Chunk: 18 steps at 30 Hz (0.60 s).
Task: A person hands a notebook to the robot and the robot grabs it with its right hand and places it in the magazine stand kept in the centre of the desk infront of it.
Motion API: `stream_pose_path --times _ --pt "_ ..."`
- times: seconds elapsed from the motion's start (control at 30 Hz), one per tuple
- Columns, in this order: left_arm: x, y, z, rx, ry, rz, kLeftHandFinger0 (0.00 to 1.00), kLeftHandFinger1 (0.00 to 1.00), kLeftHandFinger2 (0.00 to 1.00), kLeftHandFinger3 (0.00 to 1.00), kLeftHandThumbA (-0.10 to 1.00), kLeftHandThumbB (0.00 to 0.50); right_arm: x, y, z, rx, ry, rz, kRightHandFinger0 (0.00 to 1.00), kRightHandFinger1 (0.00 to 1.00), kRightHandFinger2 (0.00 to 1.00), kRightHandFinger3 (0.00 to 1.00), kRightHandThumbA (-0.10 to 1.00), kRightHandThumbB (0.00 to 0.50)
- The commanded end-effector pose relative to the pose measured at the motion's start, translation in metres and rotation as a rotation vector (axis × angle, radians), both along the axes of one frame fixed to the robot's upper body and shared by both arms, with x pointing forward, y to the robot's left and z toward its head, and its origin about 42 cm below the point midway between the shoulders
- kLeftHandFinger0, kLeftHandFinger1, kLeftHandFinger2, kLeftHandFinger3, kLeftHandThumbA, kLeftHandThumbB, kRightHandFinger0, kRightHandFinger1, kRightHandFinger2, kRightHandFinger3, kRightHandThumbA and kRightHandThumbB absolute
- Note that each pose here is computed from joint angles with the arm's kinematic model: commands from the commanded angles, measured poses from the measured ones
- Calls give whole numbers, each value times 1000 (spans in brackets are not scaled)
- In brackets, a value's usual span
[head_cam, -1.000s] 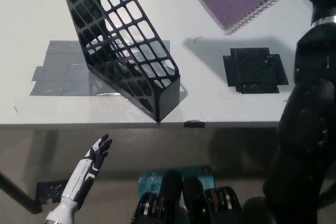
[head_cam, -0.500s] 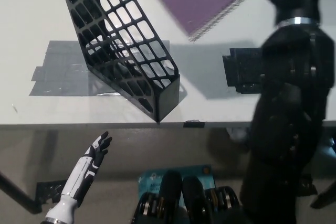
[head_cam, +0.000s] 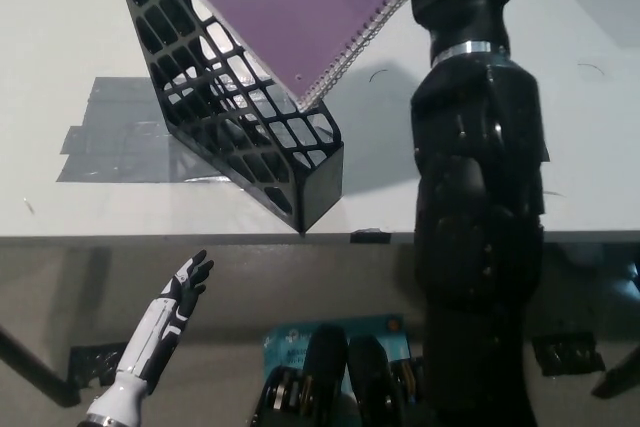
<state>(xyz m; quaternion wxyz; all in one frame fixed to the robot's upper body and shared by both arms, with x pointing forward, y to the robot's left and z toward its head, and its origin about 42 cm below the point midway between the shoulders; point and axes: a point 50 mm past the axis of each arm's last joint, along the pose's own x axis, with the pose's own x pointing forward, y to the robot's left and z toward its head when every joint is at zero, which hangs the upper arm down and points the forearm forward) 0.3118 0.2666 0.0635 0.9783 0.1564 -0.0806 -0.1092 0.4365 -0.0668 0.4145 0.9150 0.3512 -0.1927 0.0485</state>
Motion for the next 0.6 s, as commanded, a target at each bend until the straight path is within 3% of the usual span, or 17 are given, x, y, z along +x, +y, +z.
stream_pose_path --times 0.0,0.57 --pt "7 5 13 7 -45 -24 1000 1000 1000 1000 1000 500 -12 26 49 73 -193 -13 0 0 0 0 741 0" --pt "9 5 13 4 -49 -33 1000 1000 1000 1000 1000 500 -7 28 49 92 -198 -40 0 0 0 0 753 3"
